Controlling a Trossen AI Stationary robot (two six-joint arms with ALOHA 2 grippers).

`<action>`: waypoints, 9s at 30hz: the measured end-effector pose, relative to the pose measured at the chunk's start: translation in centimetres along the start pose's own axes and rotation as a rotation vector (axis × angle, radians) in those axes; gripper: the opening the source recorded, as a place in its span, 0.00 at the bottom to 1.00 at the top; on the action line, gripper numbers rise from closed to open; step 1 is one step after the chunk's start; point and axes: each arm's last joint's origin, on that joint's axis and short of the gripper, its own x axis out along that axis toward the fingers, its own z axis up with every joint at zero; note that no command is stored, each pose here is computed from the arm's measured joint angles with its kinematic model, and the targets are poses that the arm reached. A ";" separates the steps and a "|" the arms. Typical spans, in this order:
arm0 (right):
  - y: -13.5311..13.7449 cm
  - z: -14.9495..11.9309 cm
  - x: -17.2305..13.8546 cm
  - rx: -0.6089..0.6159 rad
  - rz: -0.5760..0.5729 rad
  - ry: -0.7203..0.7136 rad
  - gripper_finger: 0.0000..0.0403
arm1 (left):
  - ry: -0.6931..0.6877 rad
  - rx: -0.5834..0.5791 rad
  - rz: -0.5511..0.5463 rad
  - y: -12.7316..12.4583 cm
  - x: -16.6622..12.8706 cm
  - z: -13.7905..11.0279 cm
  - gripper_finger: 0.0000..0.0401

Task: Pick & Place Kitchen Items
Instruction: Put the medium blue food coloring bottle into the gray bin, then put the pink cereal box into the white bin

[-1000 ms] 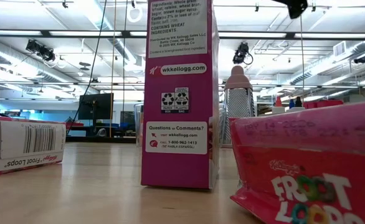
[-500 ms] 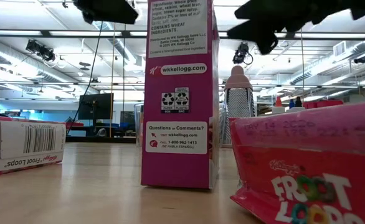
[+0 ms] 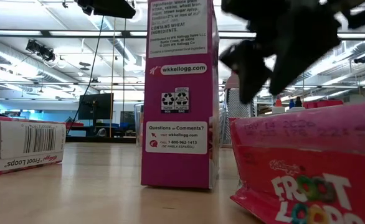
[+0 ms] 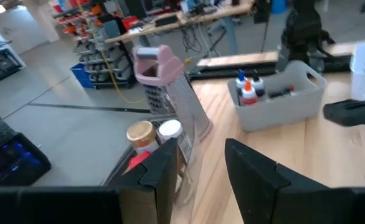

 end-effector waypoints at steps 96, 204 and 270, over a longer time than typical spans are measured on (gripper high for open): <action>-0.9 -11.4 -9.2 0.714 -0.564 0.420 0.52 | 0.073 0.029 -0.005 -0.2 0.2 -1.9 0.35; 4.0 -6.3 -16.3 0.476 -0.137 -0.209 0.24 | 0.057 -0.080 0.005 -0.2 0.3 -1.7 0.35; 8.2 -9.2 -6.8 0.408 -0.588 -0.097 0.11 | -0.050 -0.052 0.079 0.2 0.4 -0.1 0.35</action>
